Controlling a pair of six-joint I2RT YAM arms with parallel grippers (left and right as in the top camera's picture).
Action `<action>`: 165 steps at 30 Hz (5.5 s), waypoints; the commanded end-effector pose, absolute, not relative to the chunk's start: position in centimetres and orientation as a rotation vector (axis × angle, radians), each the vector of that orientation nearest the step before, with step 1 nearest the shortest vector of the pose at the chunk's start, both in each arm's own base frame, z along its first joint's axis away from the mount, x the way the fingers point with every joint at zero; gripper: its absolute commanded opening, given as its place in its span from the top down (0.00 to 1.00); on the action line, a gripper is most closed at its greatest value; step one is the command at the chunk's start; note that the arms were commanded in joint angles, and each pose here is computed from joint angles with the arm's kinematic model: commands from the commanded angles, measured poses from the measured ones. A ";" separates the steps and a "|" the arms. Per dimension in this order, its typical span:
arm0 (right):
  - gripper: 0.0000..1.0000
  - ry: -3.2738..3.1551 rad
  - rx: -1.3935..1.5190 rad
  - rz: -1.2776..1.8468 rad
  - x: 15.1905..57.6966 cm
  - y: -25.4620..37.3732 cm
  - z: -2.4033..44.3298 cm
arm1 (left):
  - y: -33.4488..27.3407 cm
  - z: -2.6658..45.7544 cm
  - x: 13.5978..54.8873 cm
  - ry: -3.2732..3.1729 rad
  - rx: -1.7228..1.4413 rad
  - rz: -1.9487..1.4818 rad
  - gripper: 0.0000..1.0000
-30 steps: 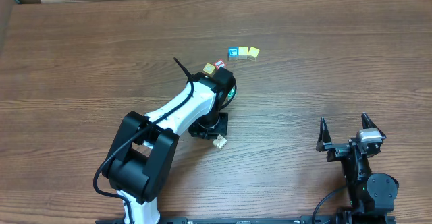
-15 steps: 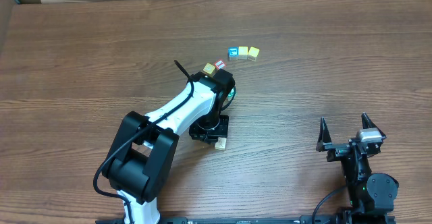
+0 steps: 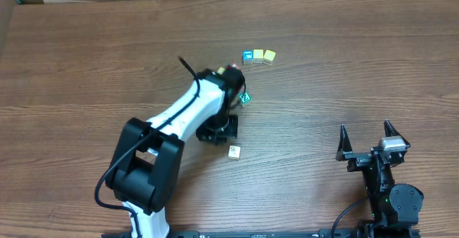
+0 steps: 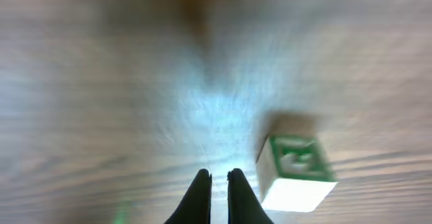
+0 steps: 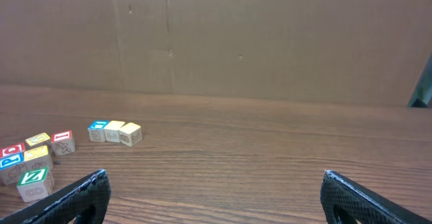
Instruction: Flip 4 blocks
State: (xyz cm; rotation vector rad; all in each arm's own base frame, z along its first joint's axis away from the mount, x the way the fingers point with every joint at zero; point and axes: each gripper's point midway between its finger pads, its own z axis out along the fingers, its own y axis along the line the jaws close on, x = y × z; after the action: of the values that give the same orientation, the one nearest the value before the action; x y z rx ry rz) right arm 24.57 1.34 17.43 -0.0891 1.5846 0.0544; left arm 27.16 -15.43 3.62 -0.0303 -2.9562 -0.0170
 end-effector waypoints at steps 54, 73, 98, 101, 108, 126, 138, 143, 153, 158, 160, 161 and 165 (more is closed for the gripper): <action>0.00 1.582 -0.103 0.060 24.6 1.6 17.2 | -21.5 3.8 39.9 -3.353 0.105 0.137 0.67; 0.00 1.582 -0.103 0.060 24.6 1.6 17.2 | -20.8 3.7 39.4 -3.393 -0.014 0.106 0.67; 0.00 1.582 -0.103 0.060 24.6 1.6 17.2 | -17.8 5.0 35.8 -3.297 -0.093 -0.074 0.84; 0.00 1.582 -0.103 0.060 24.6 1.6 17.2 | -16.9 6.5 34.1 -3.259 -0.107 -0.103 0.82; 0.00 1.582 -0.102 0.060 24.6 1.6 17.2 | -15.7 7.2 29.7 -3.094 -0.115 -0.129 0.80; 0.00 1.582 -0.102 0.060 24.6 1.6 17.2 | -15.3 2.9 25.4 -2.960 -0.086 -0.076 0.73; 0.00 1.582 -0.102 0.060 24.6 1.6 17.2 | -14.9 4.1 26.6 -2.977 -0.049 -0.047 0.64; 0.00 1.582 -0.102 0.060 24.6 1.6 17.2 | -13.5 6.3 27.9 -3.029 0.006 -0.068 0.74; 0.00 1.582 -0.103 0.060 24.6 1.6 17.2 | -10.6 4.5 24.2 -2.906 0.067 -0.165 0.96; 0.00 1.582 -0.103 0.060 24.6 1.6 17.2 | -10.0 2.5 22.9 -2.886 0.103 -0.170 0.96; 0.00 1.582 -0.103 0.060 24.6 1.6 17.2 | -10.0 2.0 22.7 -2.887 0.108 -0.172 0.96; 0.00 1.582 -0.103 0.060 24.6 1.6 17.2 | -10.0 1.8 22.8 -2.894 0.107 -0.168 0.96; 0.00 1.582 -0.102 0.060 24.6 1.6 17.2 | -11.1 1.2 24.2 -2.955 0.112 -0.091 0.96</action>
State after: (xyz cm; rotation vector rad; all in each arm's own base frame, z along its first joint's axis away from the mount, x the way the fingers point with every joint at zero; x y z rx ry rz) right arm 24.57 1.34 17.42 -0.0894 1.5849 0.0541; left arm 23.76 -10.60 1.03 0.0890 -2.9266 -0.1285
